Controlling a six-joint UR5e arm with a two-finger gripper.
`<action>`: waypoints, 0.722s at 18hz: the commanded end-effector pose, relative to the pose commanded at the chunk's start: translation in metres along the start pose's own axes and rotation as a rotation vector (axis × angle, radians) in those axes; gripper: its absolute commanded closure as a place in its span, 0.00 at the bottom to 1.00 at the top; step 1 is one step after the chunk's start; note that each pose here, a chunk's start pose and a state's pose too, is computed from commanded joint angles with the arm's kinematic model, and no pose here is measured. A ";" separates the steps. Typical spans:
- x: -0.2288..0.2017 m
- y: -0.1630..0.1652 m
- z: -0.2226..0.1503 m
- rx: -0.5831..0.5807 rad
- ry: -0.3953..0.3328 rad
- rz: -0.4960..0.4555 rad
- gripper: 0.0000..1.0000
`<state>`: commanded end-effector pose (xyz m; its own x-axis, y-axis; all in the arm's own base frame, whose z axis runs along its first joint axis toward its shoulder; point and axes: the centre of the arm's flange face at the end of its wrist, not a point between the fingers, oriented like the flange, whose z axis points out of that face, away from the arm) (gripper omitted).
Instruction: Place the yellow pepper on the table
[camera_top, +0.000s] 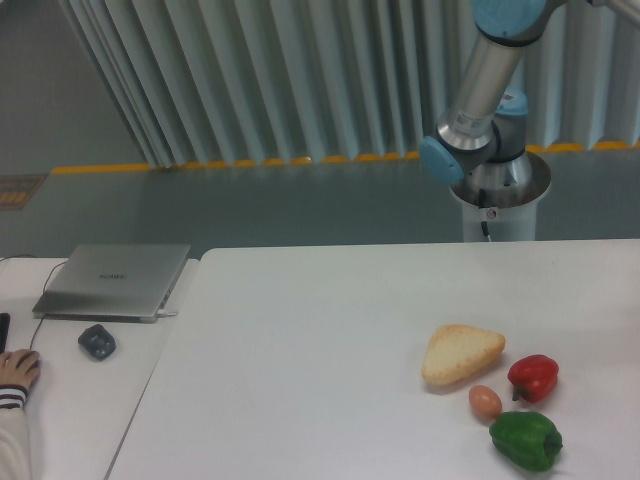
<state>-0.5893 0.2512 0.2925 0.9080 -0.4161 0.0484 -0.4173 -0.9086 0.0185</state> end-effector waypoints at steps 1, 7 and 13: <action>0.000 0.001 0.001 0.000 0.000 -0.002 0.00; -0.002 0.005 0.004 0.001 0.003 -0.006 0.00; -0.002 0.003 0.002 -0.001 0.002 -0.005 0.47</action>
<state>-0.5921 0.2496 0.2907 0.9098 -0.4119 0.0503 -0.4132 -0.9104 0.0197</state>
